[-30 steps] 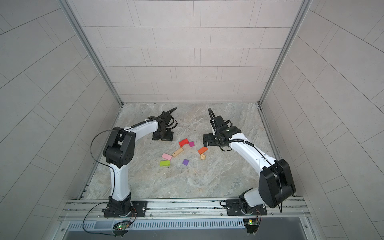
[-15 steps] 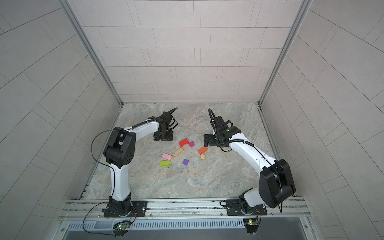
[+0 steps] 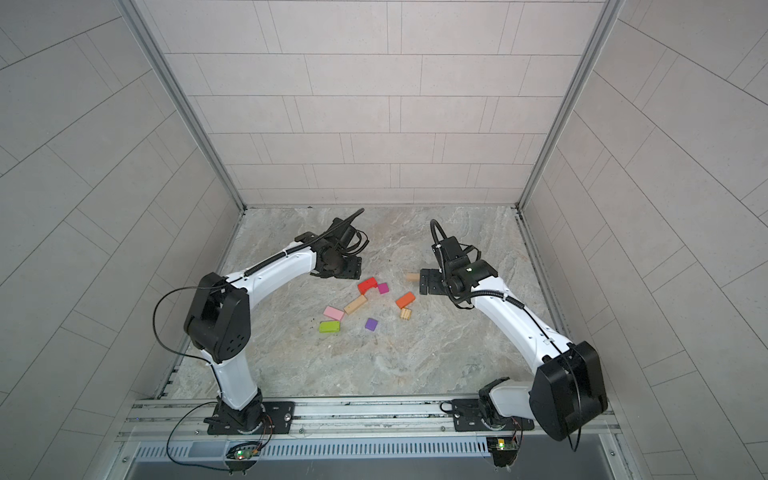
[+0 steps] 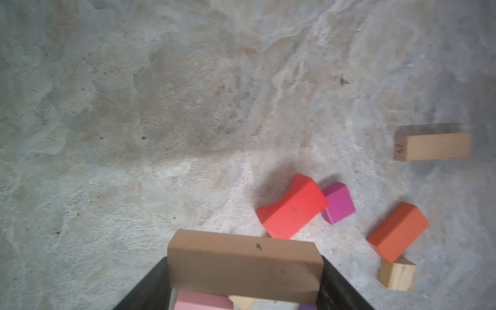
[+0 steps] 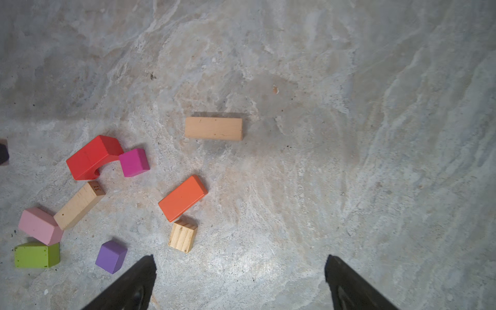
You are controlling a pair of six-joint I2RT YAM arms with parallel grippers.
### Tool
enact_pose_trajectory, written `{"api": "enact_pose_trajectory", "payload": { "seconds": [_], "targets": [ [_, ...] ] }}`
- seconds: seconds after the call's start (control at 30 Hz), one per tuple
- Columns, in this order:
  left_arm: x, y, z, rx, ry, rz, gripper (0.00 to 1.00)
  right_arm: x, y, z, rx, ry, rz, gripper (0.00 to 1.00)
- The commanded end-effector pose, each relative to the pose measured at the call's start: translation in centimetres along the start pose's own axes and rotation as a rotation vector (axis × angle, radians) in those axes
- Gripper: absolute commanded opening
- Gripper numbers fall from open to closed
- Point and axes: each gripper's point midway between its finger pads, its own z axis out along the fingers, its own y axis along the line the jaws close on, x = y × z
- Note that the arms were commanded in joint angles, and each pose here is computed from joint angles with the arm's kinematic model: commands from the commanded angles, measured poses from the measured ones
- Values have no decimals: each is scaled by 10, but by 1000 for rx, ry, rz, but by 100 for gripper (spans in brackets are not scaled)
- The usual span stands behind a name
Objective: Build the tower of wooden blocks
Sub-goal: 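Lift the wooden bar with the left gripper and carry it toward the placed bar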
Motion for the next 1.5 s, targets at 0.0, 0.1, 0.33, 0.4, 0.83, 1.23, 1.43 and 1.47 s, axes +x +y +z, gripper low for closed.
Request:
{"api": "enact_pose_trajectory", "payload": {
  "seconds": [0.0,0.1,0.33,0.4,0.83,1.23,1.43,1.47],
  "targets": [
    [10,-33,-6,91,-3,-23,67,-3,-22,-13,41,-60,76,99],
    [12,-61,-7,139,-8,-5,67,-3,-30,-18,24,-93,95,99],
    [13,-122,7,279,-22,-30,67,4,-44,-19,20,-88,143,99],
    [12,-136,13,312,-17,-40,67,6,-47,-20,25,-84,147,99],
    [4,-169,59,330,-32,-48,67,9,-54,-19,20,-64,158,99],
    [7,-182,87,328,-20,-71,68,13,-56,-17,16,-50,153,99],
    [6,-184,95,317,-30,-78,68,15,-56,-16,12,-46,155,99],
    [7,-185,97,315,-27,-78,68,14,-56,-16,11,-49,154,99]
  ]
}}
